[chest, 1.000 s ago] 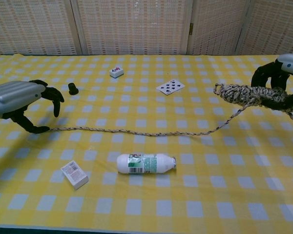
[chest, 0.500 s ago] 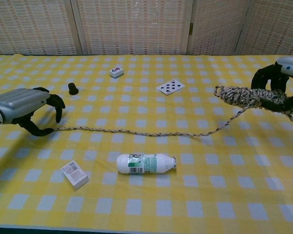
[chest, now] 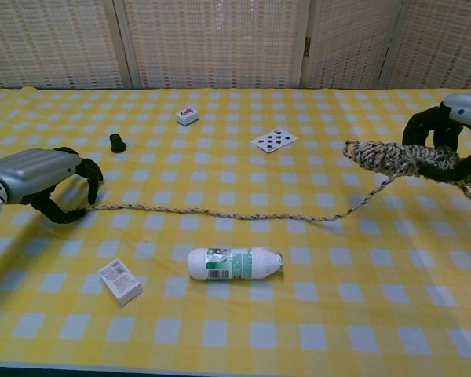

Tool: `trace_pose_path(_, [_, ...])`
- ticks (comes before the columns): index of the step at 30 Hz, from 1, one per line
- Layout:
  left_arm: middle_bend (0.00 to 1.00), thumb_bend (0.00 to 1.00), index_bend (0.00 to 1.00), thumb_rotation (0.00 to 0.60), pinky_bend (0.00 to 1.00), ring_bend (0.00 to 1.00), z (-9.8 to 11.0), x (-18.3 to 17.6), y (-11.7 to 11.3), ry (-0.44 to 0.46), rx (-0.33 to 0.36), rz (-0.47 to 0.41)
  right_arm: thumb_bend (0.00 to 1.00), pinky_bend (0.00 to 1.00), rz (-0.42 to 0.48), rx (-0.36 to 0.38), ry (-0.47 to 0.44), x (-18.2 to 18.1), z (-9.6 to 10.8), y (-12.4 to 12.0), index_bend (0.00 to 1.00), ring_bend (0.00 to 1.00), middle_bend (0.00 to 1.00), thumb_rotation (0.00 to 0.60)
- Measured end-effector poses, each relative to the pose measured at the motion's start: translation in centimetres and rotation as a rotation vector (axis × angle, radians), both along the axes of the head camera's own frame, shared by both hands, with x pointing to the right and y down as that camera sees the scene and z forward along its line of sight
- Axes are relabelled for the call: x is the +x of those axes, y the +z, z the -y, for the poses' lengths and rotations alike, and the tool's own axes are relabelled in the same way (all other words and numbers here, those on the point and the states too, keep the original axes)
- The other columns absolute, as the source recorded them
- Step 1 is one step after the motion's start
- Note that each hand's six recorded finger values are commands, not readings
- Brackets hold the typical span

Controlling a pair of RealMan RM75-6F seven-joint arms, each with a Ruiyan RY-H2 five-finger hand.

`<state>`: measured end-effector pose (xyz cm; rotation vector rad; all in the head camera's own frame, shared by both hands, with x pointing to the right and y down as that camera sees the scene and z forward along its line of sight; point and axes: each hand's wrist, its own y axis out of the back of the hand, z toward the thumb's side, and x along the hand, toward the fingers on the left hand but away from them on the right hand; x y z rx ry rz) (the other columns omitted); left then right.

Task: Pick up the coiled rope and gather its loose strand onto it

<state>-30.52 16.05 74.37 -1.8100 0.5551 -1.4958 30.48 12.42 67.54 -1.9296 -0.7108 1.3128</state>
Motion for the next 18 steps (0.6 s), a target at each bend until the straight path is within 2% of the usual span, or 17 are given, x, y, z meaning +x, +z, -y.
trace_pose_path(18, [0.25,0.44,0.57,0.6,0.05,0.2,-0.28,-0.21,0.83,-0.005,-0.011,0.003,0.57,0.47,-0.005,0.0,0.007,0.12,-0.03,0.11,0.62,0.57,0.52,0.6])
